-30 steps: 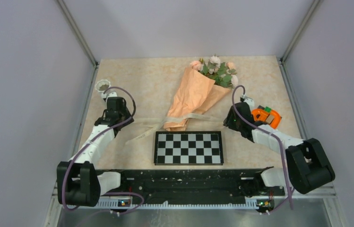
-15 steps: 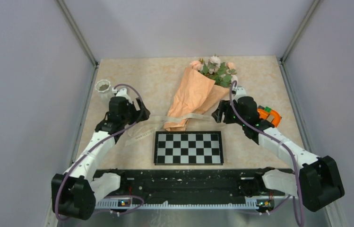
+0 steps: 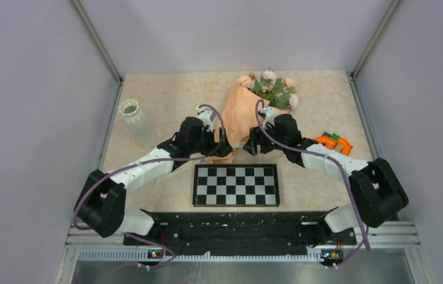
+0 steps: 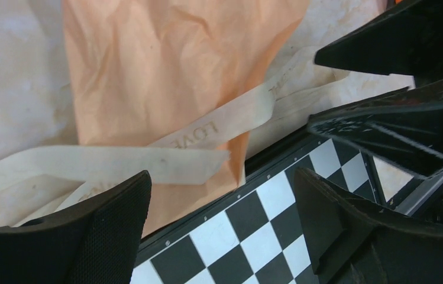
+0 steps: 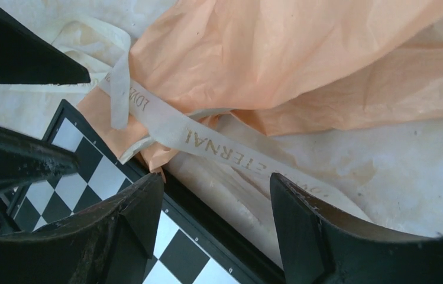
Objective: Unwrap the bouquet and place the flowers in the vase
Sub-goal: Untie the ribbon from the wrapping paper.
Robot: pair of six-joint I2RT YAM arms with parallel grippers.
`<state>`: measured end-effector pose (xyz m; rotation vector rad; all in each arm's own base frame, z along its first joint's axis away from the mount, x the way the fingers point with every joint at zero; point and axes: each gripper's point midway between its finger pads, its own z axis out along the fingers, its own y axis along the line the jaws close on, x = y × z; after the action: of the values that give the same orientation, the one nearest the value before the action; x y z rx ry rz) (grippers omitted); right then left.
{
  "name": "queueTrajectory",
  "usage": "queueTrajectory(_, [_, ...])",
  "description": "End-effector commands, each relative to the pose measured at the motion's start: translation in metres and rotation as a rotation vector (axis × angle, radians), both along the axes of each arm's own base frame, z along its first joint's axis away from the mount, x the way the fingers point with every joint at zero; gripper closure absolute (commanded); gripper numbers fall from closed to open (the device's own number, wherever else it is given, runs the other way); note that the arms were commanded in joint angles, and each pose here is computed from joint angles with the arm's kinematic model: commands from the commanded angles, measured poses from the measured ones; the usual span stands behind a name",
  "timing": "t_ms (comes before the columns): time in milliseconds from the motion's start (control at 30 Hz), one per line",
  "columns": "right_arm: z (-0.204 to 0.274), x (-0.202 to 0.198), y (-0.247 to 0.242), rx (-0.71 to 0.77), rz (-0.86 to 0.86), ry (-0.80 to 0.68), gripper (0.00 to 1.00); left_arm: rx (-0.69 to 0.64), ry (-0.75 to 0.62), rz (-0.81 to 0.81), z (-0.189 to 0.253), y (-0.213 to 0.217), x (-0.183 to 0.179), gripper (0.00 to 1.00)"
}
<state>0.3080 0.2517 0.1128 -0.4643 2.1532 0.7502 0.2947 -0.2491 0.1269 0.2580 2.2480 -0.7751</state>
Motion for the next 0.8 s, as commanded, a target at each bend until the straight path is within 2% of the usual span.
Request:
queueTrajectory(0, [0.027,0.020,0.024,0.031,0.097,-0.108,0.32,-0.008,-0.094,-0.027,0.023,-0.025,0.023,0.07])
queueTrajectory(133, [0.023,0.025,0.027,0.013,0.115,-0.118,0.32,0.038,-0.069,-0.032,0.011,-0.029,0.023,0.14])
queueTrajectory(267, [0.018,0.028,0.032,0.006,0.144,-0.113,0.32,0.067,-0.056,-0.008,0.004,-0.028,0.024,0.33])
queueTrajectory(367, [0.012,0.029,0.037,0.008,0.161,-0.096,0.32,0.077,-0.046,0.001,0.000,-0.026,0.024,0.41])
queueTrajectory(467, [0.008,0.029,0.042,0.022,0.180,-0.078,0.36,0.081,-0.037,0.003,-0.003,-0.026,0.024,0.46])
queueTrajectory(600, [0.005,0.028,0.044,0.030,0.189,-0.063,0.45,0.085,-0.028,-0.003,-0.007,-0.028,0.025,0.46])
queueTrajectory(767, [-0.001,0.026,0.045,0.029,0.196,-0.046,0.64,0.081,-0.015,-0.007,-0.009,-0.030,0.024,0.51])
